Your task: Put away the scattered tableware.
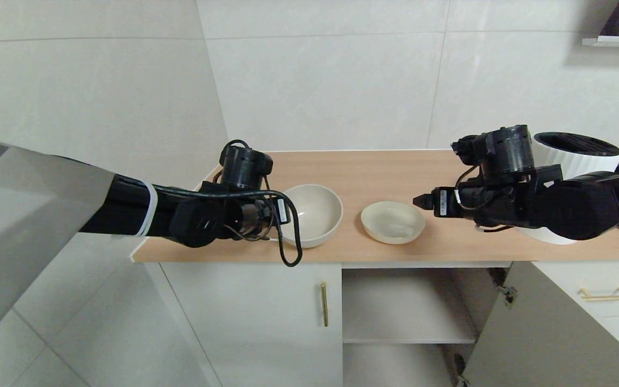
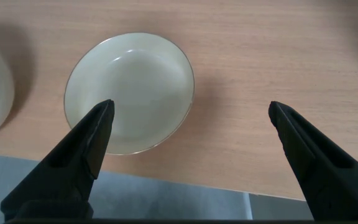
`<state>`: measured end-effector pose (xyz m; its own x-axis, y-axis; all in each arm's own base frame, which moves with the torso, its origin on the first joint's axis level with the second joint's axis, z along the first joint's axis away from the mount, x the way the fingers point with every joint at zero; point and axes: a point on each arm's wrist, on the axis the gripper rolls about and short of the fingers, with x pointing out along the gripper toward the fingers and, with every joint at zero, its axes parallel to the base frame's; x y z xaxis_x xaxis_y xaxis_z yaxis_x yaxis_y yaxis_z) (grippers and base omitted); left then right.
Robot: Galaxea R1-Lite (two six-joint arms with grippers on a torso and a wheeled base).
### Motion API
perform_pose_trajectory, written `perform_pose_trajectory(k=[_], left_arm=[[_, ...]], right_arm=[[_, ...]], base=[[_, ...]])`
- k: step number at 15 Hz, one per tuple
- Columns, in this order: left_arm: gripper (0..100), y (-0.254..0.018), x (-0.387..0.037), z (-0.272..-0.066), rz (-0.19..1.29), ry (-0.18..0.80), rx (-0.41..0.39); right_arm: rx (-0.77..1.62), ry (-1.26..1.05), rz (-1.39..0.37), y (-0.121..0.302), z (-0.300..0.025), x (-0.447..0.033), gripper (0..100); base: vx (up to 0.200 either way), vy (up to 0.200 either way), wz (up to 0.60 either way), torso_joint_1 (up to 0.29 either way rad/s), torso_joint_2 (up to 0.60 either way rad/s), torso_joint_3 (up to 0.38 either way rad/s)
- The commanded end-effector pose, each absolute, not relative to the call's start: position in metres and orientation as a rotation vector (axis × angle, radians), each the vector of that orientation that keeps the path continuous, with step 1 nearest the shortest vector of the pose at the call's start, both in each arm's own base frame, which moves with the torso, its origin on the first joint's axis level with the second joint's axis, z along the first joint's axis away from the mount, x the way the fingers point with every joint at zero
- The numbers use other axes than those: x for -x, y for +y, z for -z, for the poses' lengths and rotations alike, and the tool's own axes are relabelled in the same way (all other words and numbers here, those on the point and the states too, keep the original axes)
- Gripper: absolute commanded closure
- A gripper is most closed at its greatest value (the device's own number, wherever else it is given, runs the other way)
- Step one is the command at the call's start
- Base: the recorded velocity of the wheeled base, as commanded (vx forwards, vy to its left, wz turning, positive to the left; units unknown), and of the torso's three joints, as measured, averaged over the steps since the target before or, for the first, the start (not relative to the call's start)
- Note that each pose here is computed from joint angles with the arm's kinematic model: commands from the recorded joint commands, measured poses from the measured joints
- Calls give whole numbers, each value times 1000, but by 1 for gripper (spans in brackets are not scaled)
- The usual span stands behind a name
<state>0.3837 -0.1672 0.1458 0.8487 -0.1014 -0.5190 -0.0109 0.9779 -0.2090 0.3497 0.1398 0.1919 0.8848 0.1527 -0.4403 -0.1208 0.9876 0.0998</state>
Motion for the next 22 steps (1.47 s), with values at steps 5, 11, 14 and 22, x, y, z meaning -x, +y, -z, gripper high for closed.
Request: perform_pose_trajectory(k=[5,11,14,22], left_arm=[[100,-155,-350,-175,73,526,225],[100,-153,-323,-186,168,488,246],[100,-154,-322,-187,171,487,248],[100,-151,-316,-194,174,470,257]], right_arm=[[-51,503,-95,149,-166,-374,0],[-21,563,-26,159,-120,-402,0],[-35,553,-24,160,-117,-405,0],[-124,494,-35,154,-151,-391,100]], base=[[0,0,0,0,0,0],[0,0,0,0,0,0],[0,0,0,0,0,0],[0,0,0,0,0,0]])
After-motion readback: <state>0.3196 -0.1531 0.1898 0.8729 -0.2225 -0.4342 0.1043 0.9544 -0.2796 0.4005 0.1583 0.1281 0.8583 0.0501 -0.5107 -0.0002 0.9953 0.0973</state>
